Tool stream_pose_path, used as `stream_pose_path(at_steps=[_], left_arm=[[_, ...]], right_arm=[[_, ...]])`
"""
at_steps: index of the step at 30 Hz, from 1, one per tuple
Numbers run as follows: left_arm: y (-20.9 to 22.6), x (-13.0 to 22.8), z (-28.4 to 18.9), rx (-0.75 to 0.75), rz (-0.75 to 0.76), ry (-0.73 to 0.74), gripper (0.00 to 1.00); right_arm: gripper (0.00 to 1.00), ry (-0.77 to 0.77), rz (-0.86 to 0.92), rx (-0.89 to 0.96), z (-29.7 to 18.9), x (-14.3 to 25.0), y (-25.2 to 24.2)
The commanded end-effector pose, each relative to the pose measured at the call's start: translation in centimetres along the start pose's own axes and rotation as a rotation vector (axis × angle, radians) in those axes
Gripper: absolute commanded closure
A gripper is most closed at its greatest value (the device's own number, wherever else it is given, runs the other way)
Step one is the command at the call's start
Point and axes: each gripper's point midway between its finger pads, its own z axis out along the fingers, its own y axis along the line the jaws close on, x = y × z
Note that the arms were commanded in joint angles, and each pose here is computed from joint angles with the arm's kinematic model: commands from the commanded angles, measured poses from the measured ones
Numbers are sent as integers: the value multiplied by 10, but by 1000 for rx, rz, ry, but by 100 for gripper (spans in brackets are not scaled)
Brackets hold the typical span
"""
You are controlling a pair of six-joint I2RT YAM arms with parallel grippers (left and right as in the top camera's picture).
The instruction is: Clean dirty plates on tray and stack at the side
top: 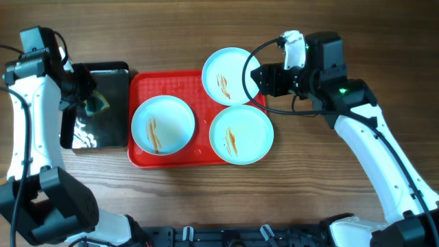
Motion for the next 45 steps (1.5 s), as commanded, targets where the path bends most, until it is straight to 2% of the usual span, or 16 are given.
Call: stream_pose_path(at_steps=[1, 2, 4, 6, 11, 14, 19, 20, 22, 28, 32, 35, 38, 42, 43, 45], left_arm=[[-5, -2, -8, 22, -12, -12, 96], [-5, -2, -8, 22, -25, -12, 96], [-5, -1, -8, 21, -28, -6, 96], [-3, 6, -8, 11, -29, 22, 96], [-2, 16, -27, 18, 5, 19, 96], [-32, 23, -54, 206, 132, -8, 96], [-38, 25, -68, 250, 155, -37, 96], [-53, 31, -73, 343, 230, -24, 96], [-68, 41, -77, 445, 261, 8, 96], [-88, 86, -50, 449, 325, 142, 96], [-75, 94, -17, 272, 205, 150, 96], [-70, 91, 4, 132, 140, 78, 96], [-83, 98, 23, 122, 154, 30, 96], [-77, 106, 44, 61, 119, -3, 96], [-75, 108, 47, 58, 118, -4, 96], [-73, 108, 54, 50, 118, -18, 96]], right_arm=[[30, -8, 7, -11, 4, -3, 2], [22, -17, 3, -12, 4, -6, 3], [18, -25, 7, -15, 3, -9, 4], [17, -14, 65, 0, 3, -6, 1], [18, 25, 73, -16, 0, 1, 5], [18, 60, 64, -75, -7, 1, 20], [25, 167, 45, -120, 24, 21, 48], [28, 227, 38, -130, 42, 37, 55], [32, 320, 24, -142, 67, 65, 66], [37, 413, 34, -154, 106, 99, 79], [45, 418, 52, -173, 135, 110, 90], [47, 430, 76, -179, 155, 123, 100], [48, 457, 85, -171, 173, 137, 103], [49, 479, 103, -142, 190, 146, 100], [51, 474, 123, -127, 196, 147, 97], [61, 444, 125, -112, 206, 147, 99]])
